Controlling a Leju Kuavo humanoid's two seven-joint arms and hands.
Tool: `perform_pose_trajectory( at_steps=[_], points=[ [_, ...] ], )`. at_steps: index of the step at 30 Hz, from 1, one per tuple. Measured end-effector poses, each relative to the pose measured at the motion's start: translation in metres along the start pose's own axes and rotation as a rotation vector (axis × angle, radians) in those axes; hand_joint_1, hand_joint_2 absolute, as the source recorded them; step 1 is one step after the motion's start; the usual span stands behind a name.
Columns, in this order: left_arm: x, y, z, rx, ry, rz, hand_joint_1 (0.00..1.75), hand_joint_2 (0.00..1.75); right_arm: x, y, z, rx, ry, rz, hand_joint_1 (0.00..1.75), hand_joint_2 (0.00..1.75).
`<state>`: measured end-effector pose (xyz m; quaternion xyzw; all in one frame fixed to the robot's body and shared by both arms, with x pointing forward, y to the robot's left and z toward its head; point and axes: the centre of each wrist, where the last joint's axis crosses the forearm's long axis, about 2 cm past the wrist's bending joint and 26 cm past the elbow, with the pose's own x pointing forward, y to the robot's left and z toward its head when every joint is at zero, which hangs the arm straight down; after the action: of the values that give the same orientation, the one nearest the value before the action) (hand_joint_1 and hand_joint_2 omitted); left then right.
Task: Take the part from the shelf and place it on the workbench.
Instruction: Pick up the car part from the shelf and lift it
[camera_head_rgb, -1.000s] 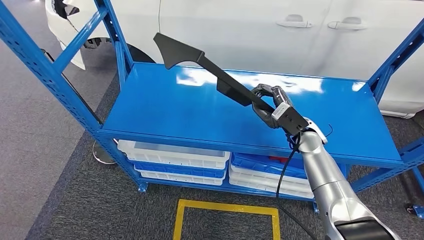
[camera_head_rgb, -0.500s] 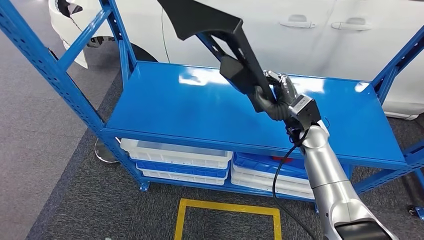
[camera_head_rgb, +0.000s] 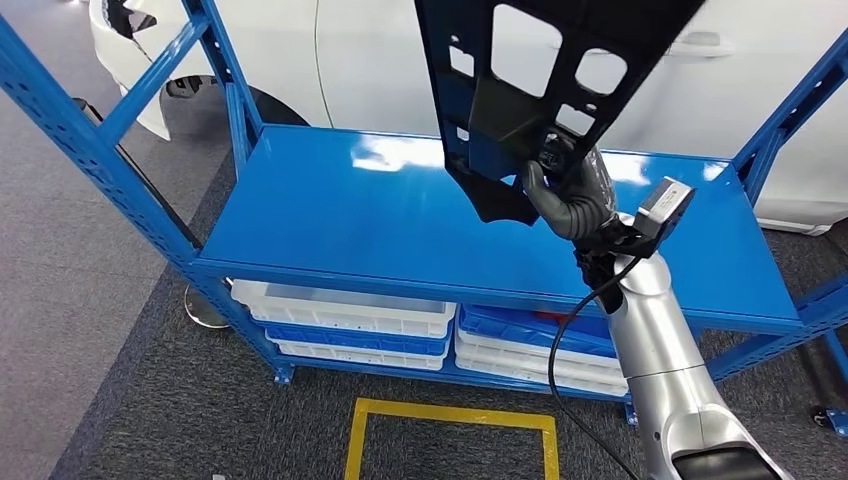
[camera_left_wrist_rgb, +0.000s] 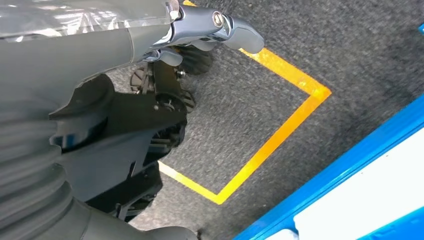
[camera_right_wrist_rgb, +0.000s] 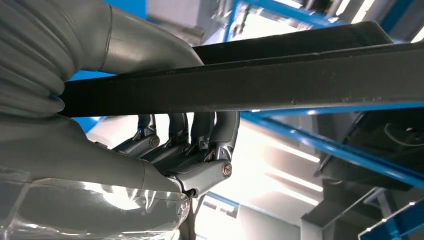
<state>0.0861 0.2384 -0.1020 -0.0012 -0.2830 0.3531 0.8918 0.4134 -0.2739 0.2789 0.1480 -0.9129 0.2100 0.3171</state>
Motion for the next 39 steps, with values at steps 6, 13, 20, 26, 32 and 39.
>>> perform_pose_trajectory(
  at_steps=[6, 13, 20, 26, 32, 39],
  points=[
    [0.000, 0.001, 0.000, 0.020, 0.061, -0.010, 0.00, 1.75, 0.004, 0.008, 0.000, -0.003, -0.035, -0.095, 1.75, 1.75],
    [-0.003, 0.004, 0.002, 0.035, 0.118, -0.022, 0.00, 1.75, 0.004, 0.023, 0.006, 0.024, -0.045, -0.144, 1.75, 1.75],
    [-0.006, 0.008, 0.003, 0.056, 0.143, -0.027, 0.00, 1.75, 0.010, 0.035, -0.002, 0.057, -0.082, -0.159, 1.75, 1.75],
    [-0.007, 0.009, 0.004, 0.058, 0.159, -0.030, 0.00, 1.75, 0.013, 0.045, -0.001, 0.063, -0.090, -0.166, 1.75, 1.75],
    [-0.006, 0.009, 0.003, 0.055, 0.159, -0.034, 0.00, 1.75, 0.017, 0.047, -0.003, 0.026, -0.088, -0.112, 1.75, 1.75],
    [-0.006, 0.009, 0.003, 0.057, 0.161, -0.039, 0.00, 1.75, 0.015, 0.047, 0.001, -0.048, -0.059, -0.017, 1.75, 1.75]
  ],
)
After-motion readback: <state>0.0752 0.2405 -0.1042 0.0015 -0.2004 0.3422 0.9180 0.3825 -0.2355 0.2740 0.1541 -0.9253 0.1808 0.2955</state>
